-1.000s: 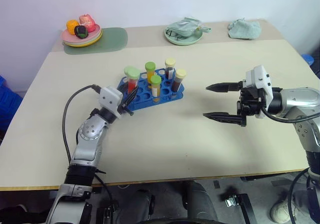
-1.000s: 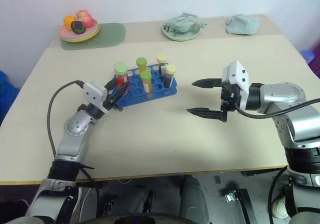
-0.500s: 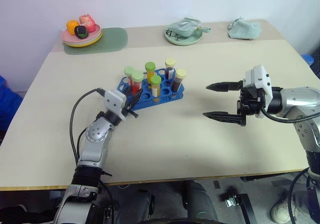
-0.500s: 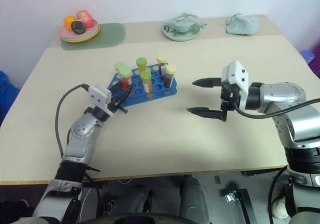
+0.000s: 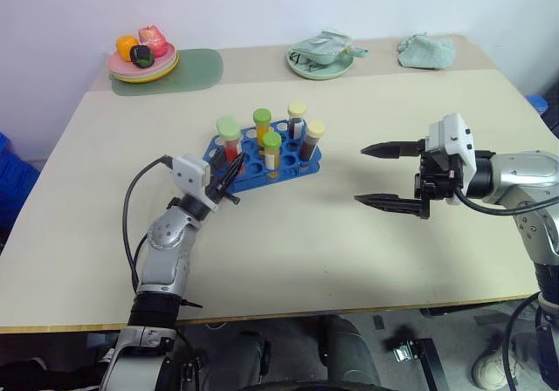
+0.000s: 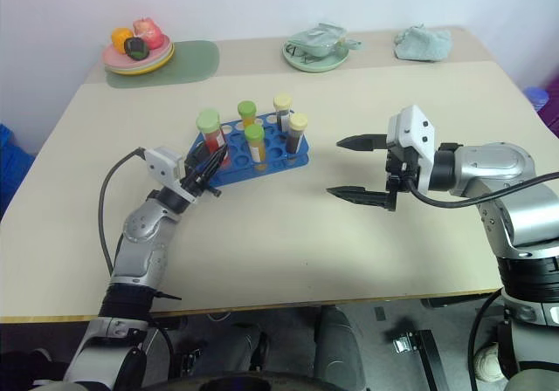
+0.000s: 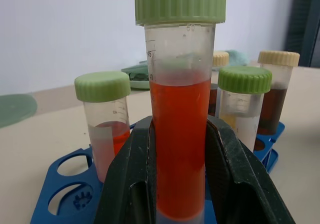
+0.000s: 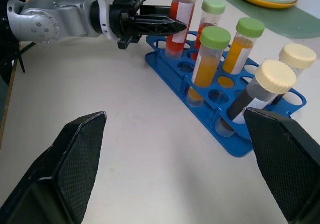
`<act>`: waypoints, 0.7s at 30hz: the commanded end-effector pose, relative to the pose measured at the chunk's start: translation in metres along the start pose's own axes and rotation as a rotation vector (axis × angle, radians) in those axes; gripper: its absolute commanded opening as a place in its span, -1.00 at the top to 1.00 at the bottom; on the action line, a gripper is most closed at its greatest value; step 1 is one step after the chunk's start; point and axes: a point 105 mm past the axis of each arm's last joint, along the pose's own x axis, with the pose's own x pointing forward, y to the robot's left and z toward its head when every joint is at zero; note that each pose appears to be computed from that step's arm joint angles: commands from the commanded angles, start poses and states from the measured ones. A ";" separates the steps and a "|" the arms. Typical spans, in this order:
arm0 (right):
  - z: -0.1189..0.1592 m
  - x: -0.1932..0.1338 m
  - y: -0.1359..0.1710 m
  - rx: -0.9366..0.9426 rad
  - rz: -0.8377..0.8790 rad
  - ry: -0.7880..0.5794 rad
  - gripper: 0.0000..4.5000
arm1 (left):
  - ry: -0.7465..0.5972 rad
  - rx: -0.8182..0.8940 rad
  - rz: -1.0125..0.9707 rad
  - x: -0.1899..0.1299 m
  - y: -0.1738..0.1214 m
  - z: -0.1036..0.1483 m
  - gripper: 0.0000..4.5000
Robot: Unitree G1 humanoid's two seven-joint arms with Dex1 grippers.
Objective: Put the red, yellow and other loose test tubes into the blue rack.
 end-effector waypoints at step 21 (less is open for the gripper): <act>0.010 -0.002 -0.007 -0.070 -0.014 -0.023 -1.00 | -0.019 0.049 0.018 -0.017 0.011 0.010 -0.98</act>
